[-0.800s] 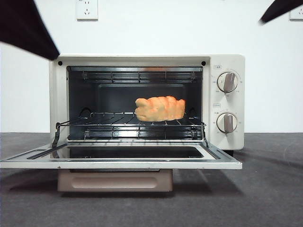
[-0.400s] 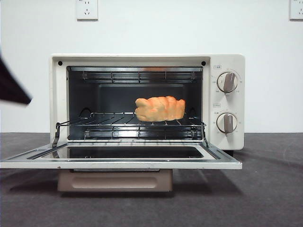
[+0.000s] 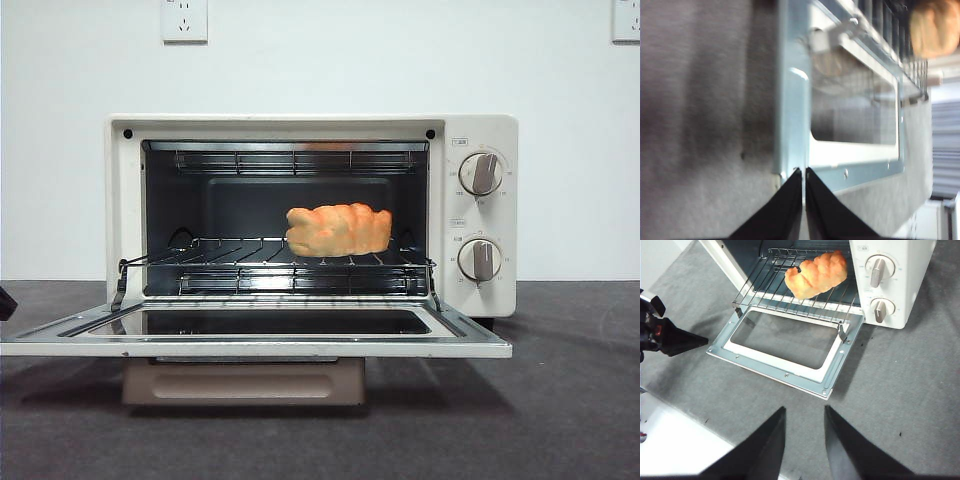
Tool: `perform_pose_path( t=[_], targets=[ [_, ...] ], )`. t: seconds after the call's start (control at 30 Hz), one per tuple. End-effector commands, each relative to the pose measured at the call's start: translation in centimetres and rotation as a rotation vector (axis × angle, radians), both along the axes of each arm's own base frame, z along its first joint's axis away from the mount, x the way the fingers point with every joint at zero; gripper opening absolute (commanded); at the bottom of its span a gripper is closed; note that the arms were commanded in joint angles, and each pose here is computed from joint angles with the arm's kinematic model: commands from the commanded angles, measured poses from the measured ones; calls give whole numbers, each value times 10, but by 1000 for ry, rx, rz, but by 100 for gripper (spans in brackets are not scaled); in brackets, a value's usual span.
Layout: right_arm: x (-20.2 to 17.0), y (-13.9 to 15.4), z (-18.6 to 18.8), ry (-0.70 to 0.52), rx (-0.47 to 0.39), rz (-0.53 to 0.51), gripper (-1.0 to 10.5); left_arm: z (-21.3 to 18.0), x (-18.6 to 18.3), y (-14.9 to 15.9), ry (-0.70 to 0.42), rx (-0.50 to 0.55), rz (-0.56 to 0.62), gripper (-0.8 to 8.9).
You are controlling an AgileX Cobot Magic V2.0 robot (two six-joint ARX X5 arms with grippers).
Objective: The left arm flap open the oven, the right arm pick bread and place it into oven, the left arm flap close the oven
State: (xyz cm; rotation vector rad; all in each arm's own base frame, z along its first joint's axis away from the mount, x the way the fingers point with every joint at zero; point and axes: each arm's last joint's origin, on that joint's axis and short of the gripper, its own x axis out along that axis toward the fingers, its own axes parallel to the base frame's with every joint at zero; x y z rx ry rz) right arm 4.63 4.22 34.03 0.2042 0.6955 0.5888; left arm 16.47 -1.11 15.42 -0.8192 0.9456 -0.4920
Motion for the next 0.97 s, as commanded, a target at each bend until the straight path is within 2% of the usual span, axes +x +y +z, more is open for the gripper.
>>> perform_pose_path(
  t=[0.03, 0.1, 0.17, 0.27, 0.43, 0.6, 0.97],
  targets=[
    [-2, -1, 6, -24, 11, 26, 117, 2, 4, 5, -8, -16, 41, 12],
    [-2, -1, 6, -23, 12, 26, 124, 1, 3, 11, 3, 6, 88, 12],
    [-2, 0, 6, -23, 12, 26, 187, -3, 2, 15, 42, 36, 130, 12],
    [-2, 0, 6, -24, 12, 26, 294, -11, 2, 16, 105, 22, 116, 12],
    [-2, 0, 6, -29, 14, 25, 371, -23, 4, 12, 177, 9, 65, 12],
    [0, 1, 9, -61, 35, 29, 381, -30, 8, 10, 197, 2, 30, 12],
    [0, 1, 10, -71, 44, 28, 381, -26, 14, -6, 169, -31, -37, 12]
  ],
)
